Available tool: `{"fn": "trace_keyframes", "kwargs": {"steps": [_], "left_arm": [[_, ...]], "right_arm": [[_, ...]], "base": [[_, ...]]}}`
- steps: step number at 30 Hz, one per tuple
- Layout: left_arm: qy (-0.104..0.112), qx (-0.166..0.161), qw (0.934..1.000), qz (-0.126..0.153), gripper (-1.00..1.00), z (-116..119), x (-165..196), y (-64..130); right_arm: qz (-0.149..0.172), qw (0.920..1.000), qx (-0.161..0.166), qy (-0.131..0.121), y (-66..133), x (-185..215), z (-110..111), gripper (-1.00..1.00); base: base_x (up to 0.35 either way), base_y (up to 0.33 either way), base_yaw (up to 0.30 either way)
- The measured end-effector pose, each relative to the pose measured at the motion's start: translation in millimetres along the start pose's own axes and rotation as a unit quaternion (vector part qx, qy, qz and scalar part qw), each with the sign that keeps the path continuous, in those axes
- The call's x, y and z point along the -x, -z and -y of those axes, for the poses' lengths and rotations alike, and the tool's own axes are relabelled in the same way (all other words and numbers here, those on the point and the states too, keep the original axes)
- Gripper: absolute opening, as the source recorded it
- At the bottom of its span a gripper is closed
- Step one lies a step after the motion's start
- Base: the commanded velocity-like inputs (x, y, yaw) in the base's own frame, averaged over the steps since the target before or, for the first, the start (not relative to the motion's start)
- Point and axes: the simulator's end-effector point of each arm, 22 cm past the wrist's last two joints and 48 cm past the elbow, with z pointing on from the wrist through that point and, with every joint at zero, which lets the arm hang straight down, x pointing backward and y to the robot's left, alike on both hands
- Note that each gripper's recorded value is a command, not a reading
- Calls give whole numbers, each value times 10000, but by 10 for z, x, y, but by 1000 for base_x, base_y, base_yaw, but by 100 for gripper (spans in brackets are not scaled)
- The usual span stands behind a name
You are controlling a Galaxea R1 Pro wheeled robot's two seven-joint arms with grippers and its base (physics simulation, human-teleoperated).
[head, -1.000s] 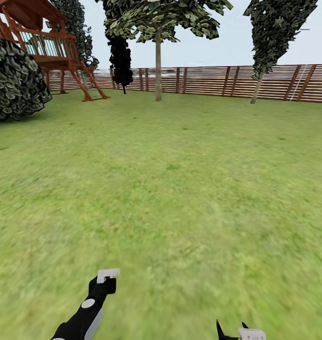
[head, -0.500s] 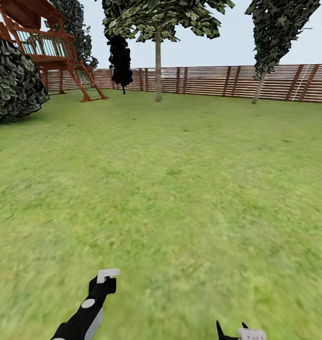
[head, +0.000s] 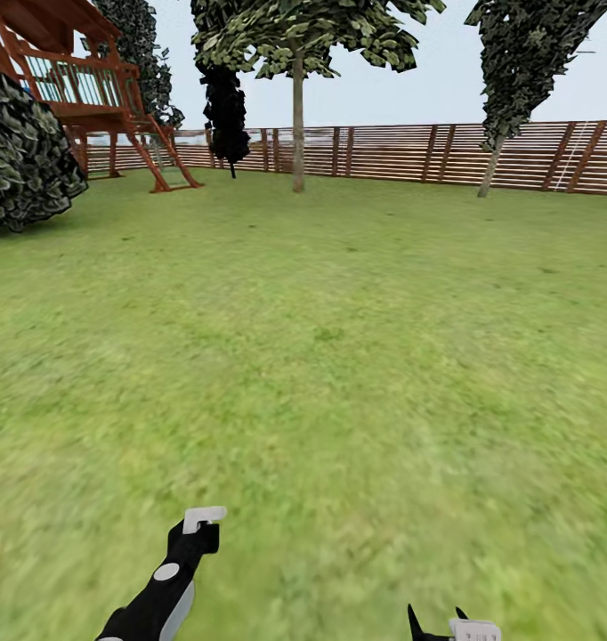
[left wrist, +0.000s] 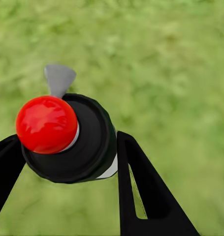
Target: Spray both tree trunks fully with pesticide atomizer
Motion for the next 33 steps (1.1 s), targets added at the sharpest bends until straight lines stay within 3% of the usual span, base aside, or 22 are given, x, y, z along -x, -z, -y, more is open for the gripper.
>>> {"fn": "trace_keyframes", "kwargs": {"steps": [33], "left_arm": [[0, 0, 10000, -2, -100, 1, -3, 0]], "right_arm": [[1, 10000, -1, -1, -1, 1, 1, 100]], "base": [[340, 0, 0]]}}
